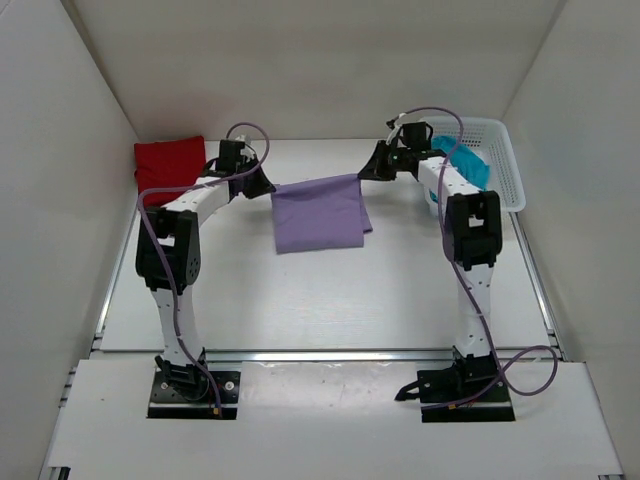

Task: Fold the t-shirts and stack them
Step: Fold the long partially folded tshirt into a neat square, then put the neatly folded tshirt into the corner of the board with the left arm, then grab crumpled tshirt from bin with the right arm

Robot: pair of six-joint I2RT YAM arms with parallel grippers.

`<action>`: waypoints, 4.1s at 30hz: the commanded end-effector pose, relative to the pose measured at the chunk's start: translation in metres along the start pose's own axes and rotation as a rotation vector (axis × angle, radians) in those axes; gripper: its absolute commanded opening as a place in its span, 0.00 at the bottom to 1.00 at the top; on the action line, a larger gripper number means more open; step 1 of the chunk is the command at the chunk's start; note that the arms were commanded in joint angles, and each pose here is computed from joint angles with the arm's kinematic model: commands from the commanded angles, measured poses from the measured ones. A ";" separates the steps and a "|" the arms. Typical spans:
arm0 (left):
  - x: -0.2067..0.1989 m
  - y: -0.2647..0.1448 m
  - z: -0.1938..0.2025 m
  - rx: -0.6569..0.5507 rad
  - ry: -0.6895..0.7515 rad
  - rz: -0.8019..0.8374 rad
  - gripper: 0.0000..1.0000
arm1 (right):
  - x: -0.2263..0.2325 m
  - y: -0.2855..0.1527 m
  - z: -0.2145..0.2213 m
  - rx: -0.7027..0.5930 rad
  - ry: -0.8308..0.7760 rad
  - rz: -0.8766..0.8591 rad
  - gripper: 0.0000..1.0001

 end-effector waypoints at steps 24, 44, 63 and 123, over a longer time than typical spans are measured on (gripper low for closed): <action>-0.032 0.009 0.033 -0.125 -0.035 0.161 0.29 | 0.043 0.004 0.117 0.108 -0.126 0.009 0.00; 0.044 0.015 0.001 -0.246 -0.244 0.170 0.48 | 0.006 -0.020 0.179 0.167 -0.073 0.023 0.03; 0.024 0.017 0.106 -0.011 -0.080 0.009 0.73 | 0.042 -0.109 0.220 0.028 -0.128 -0.164 0.44; -0.115 -0.088 0.084 -0.306 0.080 0.363 0.99 | -0.003 -0.155 0.012 -0.567 0.001 0.335 0.02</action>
Point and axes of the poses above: each gripper's point midway between its finger pads, its own y axis out along the fingers, its own x axis along the line the jaws close on, z = x × y, the point moved 10 cm from there along -y, back along the fingers, and after that the axes turned 11 degrees about y, right-handed, at the moved point
